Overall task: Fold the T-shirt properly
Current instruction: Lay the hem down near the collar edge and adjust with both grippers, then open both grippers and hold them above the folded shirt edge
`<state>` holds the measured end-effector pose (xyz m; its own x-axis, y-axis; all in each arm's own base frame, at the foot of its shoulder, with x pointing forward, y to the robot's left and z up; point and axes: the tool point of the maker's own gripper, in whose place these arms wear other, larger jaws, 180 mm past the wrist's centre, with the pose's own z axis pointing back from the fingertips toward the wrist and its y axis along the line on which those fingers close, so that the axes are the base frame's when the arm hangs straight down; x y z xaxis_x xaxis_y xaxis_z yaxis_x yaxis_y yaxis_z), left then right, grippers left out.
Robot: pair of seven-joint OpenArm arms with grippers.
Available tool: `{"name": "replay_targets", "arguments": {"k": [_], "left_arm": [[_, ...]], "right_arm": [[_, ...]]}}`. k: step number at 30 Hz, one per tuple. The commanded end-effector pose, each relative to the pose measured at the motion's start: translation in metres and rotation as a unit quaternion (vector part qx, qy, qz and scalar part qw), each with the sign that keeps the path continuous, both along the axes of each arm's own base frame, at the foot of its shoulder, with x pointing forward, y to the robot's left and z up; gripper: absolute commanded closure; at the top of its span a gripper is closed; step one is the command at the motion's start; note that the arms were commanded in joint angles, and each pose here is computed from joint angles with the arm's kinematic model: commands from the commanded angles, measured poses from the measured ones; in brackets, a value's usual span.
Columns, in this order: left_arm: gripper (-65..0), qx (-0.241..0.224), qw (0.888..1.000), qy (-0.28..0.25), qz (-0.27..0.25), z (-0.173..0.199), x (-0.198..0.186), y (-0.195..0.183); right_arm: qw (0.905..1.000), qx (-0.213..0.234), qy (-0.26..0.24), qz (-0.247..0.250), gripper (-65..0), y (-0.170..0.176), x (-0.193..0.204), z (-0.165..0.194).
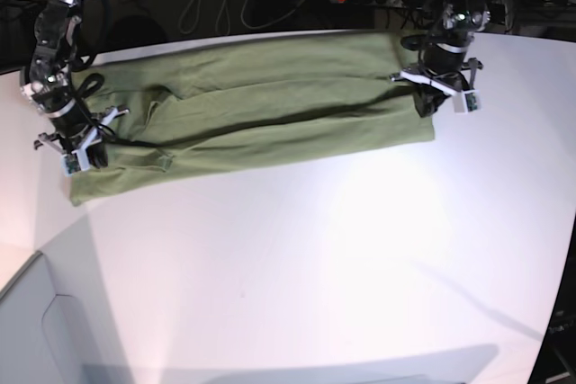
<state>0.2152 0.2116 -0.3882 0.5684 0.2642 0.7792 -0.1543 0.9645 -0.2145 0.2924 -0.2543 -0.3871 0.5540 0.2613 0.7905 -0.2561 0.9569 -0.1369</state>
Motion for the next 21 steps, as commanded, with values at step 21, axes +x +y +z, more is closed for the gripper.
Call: {"name": "replay_targets", "arguments": {"k": [21], "left_arm": [[0.0,0.019,0.999,-0.030,-0.001,0.029,-0.006,0.007]], "right_arm": [[0.9997,-0.008,-0.014,-0.020,-0.1,-0.022,-0.011,0.010]]}}
